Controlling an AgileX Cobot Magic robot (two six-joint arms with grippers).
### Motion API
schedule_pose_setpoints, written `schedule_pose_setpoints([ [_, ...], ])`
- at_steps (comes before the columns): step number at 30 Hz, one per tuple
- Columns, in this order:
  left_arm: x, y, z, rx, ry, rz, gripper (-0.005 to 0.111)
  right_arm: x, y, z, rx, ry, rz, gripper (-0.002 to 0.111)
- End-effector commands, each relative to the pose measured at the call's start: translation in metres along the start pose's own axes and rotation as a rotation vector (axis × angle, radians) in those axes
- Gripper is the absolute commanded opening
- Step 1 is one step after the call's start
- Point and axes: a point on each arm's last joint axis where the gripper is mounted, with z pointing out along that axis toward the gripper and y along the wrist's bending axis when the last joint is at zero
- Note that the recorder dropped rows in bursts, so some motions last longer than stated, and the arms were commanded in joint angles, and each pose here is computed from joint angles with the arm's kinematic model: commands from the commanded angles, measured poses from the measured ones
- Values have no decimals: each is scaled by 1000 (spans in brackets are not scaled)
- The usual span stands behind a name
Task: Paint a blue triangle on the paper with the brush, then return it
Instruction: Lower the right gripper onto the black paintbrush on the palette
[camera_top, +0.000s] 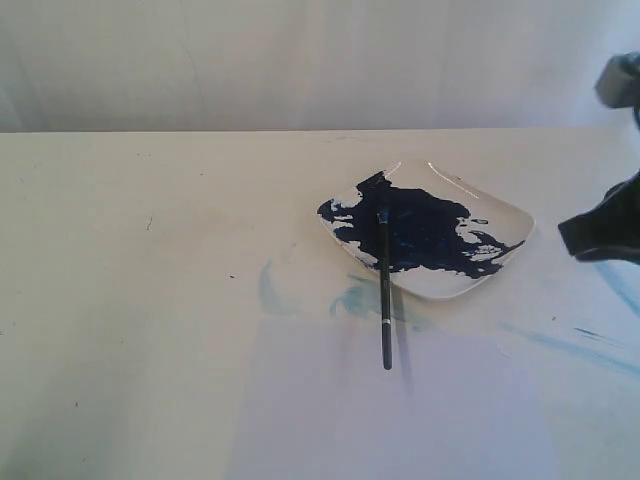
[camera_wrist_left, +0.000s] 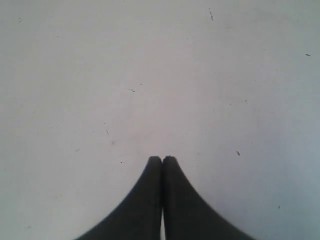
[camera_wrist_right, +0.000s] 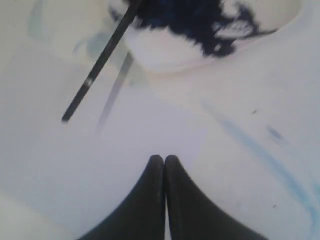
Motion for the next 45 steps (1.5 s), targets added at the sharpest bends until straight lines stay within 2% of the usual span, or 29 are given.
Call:
schedule_pose_setpoints([
  [1, 2, 0, 1, 6, 8, -7, 0, -19, 2, 31, -196, 237, -176, 0],
  [3, 2, 0, 1, 6, 8, -7, 0, -25, 10, 49, -265, 257, -417, 0],
  [6, 2, 0, 1, 6, 8, -7, 0, -28, 23, 72, -390, 222, -1031, 0],
  [8, 2, 0, 1, 6, 8, -7, 0, -35, 31, 83, -374, 138, -1337, 0],
  [13, 2, 0, 1, 6, 8, -7, 0, -53, 50, 98, -192, 7, -1622, 0],
  [19, 2, 0, 1, 6, 8, -7, 0, -58, 65, 116, -54, 89, -1962, 1],
  [24, 2, 0, 1, 6, 8, -7, 0, -52, 74, 136, -75, 196, -2123, 13],
  [30, 2, 0, 1, 6, 8, -7, 0, -55, 84, 157, -28, 165, -2208, 43],
  [32, 2, 0, 1, 6, 8, -7, 0, -56, 87, 161, -15, 146, -2226, 49],
  [38, 2, 0, 1, 6, 8, -7, 0, -53, 87, 168, -54, 166, -2376, 50],
  [45, 2, 0, 1, 6, 8, -7, 0, -50, 86, 176, -82, 180, -2411, 50],
])
